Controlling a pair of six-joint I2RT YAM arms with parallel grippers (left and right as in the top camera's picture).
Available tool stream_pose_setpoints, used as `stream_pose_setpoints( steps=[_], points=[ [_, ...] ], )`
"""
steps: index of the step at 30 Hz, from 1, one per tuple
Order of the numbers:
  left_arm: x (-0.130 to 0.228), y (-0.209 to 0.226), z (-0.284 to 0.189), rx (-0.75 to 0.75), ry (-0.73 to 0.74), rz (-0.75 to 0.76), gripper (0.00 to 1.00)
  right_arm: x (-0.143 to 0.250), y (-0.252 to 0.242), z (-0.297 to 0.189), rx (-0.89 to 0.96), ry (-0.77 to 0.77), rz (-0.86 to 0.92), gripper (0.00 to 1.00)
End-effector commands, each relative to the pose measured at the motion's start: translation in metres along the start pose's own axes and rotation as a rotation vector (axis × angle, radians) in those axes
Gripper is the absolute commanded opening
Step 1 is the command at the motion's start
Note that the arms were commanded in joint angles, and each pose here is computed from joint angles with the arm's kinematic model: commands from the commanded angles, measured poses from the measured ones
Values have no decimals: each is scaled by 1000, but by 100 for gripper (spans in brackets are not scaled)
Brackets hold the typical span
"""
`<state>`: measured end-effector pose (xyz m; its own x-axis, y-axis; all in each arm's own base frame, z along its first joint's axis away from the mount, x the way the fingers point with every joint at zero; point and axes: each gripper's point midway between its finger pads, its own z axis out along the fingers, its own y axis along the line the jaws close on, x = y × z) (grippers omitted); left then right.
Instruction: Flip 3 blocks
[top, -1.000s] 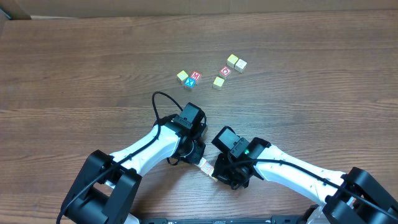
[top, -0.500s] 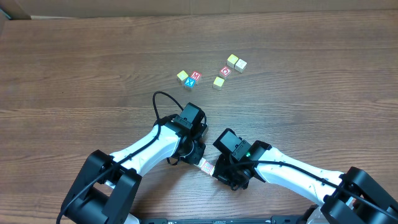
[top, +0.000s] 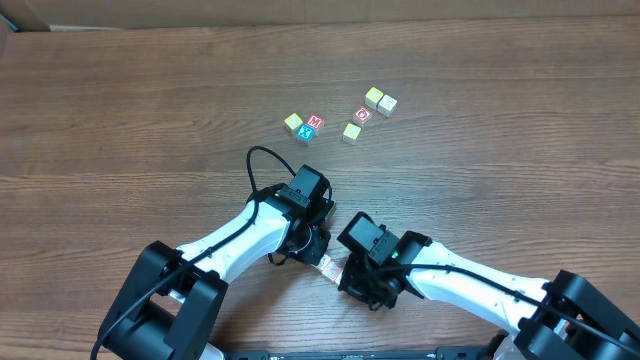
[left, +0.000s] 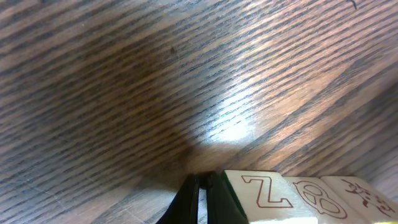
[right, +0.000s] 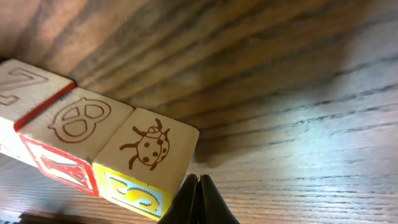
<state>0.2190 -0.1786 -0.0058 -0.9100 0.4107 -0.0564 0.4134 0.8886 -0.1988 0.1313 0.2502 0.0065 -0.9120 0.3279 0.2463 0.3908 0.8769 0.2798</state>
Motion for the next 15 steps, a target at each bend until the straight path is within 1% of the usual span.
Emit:
stream_pose_setpoints(
  steps=[1, 15],
  points=[
    [23, 11, 22, -43, 87, 37, 4, 1, 8, 1, -25, -20, -4, 4],
    [11, 10, 23, -36, 40, 87, 4, 3, 9, 2, -26, -17, 8, 4]
  ],
)
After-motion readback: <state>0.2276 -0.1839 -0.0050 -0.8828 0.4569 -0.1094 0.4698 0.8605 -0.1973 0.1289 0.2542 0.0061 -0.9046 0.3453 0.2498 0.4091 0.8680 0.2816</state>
